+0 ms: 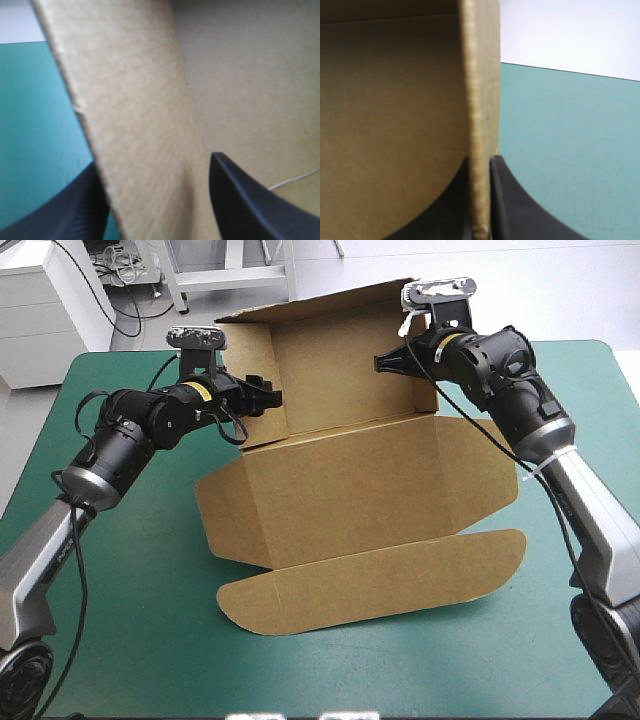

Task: Fold the box

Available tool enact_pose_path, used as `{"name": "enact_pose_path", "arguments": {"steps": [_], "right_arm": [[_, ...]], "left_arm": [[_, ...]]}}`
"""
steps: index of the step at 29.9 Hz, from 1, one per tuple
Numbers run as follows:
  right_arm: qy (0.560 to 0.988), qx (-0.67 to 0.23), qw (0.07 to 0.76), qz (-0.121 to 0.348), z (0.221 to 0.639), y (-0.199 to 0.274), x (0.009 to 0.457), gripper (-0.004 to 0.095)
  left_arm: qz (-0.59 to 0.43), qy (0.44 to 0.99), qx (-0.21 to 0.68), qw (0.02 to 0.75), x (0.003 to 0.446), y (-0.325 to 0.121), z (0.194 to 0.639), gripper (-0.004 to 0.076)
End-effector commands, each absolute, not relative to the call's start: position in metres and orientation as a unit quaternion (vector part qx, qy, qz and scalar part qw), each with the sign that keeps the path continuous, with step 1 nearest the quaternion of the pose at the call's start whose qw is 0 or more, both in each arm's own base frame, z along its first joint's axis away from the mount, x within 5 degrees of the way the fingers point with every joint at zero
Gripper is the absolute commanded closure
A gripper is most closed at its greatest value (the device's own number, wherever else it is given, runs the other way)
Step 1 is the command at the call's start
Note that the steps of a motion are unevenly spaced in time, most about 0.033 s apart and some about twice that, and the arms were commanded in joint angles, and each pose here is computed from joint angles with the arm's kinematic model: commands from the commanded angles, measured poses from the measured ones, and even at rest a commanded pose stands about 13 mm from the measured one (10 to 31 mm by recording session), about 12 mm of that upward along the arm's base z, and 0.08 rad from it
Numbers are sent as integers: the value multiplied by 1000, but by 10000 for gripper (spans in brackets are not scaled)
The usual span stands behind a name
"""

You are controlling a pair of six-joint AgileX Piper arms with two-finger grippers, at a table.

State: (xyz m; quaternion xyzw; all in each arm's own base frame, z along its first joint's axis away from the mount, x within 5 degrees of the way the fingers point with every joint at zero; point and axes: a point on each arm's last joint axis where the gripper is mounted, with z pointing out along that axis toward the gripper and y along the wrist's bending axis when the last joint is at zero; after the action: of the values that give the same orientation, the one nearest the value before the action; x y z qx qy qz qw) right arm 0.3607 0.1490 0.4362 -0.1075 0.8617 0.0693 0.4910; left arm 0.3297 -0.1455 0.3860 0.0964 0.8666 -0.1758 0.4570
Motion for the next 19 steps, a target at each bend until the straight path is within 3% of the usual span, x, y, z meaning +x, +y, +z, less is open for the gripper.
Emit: {"name": "enact_pose_path", "arguments": {"steps": [1,5,7,14,19], "right_arm": [[809,-87,559,159,476,155,343,924],[815,-97,551,149,474,155,343,924],[818,-101,547,145,473,154,342,924],[841,-128,513,115,463,153,342,924],[878,-147,448,87,435,158,352,924]], "left_arm": [[-221,844,79,482,327,-154,402,515],[-220,846,79,479,328,-154,400,692],[-217,845,84,481,329,-154,400,731],[-206,842,105,487,328,-154,401,731],[-187,853,134,469,327,-154,396,731]]}}
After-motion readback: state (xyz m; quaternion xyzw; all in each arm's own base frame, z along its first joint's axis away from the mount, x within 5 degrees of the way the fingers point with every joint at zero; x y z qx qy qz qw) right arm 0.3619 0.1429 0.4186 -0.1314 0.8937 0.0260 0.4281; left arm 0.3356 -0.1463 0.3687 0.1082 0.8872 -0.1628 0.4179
